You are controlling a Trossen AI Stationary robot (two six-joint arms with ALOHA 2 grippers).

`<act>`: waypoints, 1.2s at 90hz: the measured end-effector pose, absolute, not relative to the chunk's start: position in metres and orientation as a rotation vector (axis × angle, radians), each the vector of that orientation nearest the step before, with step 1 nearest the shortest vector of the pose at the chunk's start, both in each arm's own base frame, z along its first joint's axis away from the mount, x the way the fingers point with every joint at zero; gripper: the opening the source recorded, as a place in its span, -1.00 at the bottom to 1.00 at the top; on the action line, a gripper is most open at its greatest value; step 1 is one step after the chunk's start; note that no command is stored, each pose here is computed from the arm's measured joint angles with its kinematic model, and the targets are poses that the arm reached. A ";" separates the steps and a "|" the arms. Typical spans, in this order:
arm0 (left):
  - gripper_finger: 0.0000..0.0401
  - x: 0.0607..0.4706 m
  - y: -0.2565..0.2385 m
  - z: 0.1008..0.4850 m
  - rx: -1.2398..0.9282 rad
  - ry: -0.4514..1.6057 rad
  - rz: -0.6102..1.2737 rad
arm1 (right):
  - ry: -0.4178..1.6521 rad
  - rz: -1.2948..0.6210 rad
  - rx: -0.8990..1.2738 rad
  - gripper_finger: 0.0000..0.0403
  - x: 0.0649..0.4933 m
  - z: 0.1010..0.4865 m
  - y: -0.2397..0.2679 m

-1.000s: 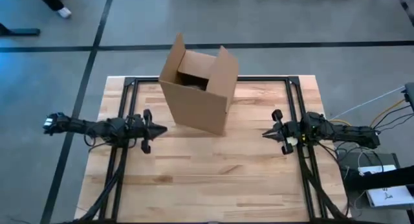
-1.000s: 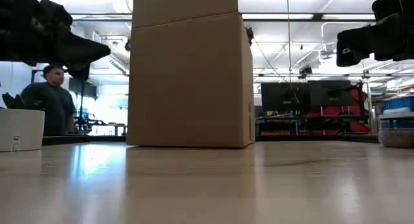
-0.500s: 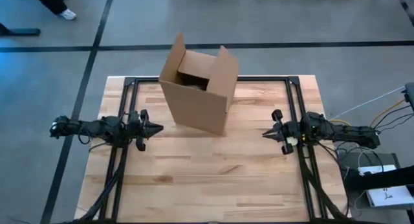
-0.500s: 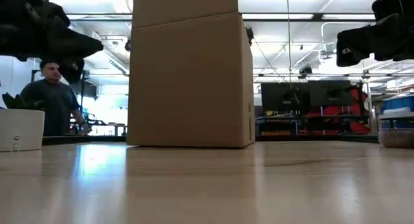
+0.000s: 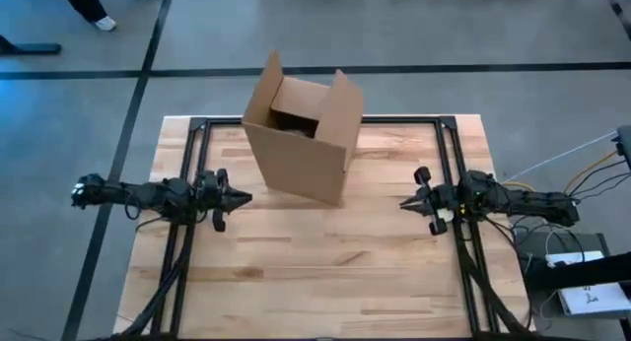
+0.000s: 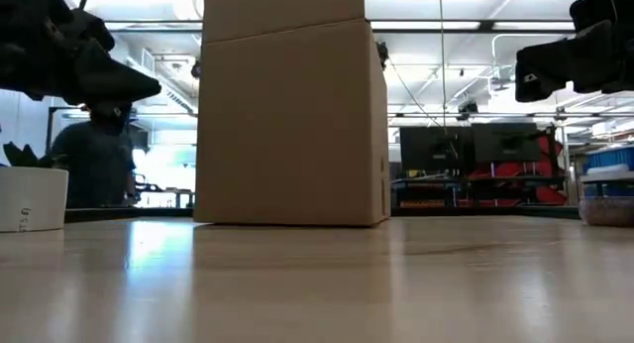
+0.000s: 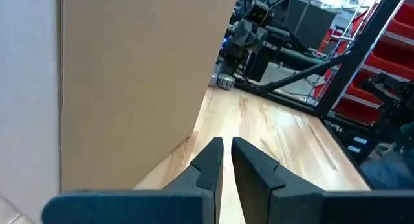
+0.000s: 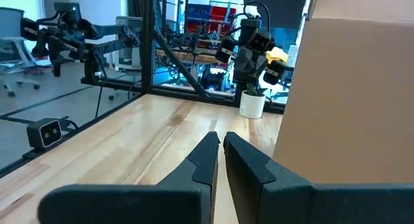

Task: Wrap mug
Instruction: Return to Home Position

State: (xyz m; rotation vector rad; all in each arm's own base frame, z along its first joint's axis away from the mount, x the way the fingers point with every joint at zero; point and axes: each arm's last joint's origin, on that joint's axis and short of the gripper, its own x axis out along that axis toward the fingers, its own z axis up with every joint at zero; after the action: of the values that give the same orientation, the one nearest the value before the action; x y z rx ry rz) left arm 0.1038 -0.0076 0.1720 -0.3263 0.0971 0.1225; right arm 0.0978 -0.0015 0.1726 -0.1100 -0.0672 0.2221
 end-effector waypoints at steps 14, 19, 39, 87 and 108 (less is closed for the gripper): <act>-0.90 0.106 -0.008 0.169 -0.320 0.128 0.128 | -0.067 0.222 -0.110 -0.93 0.098 0.172 -0.001; -0.90 0.107 -0.008 0.168 -0.317 0.140 0.130 | -0.067 0.222 -0.110 -0.93 0.098 0.172 -0.001; -0.90 0.109 -0.008 0.165 -0.310 0.176 0.136 | -0.067 0.222 -0.110 -0.93 0.098 0.172 -0.002; -0.90 0.113 -0.009 0.159 -0.296 0.242 0.148 | -0.067 0.222 -0.110 -0.93 0.098 0.172 -0.002; -0.90 0.114 -0.009 0.157 -0.291 0.263 0.151 | -0.067 0.222 -0.110 -0.93 0.098 0.172 -0.002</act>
State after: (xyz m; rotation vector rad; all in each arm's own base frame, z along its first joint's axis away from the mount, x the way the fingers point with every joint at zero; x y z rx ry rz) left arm 0.1141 -0.0091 0.1568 -0.2911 0.2632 0.1514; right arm 0.0978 -0.0015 0.1724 -0.1099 -0.0668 0.2218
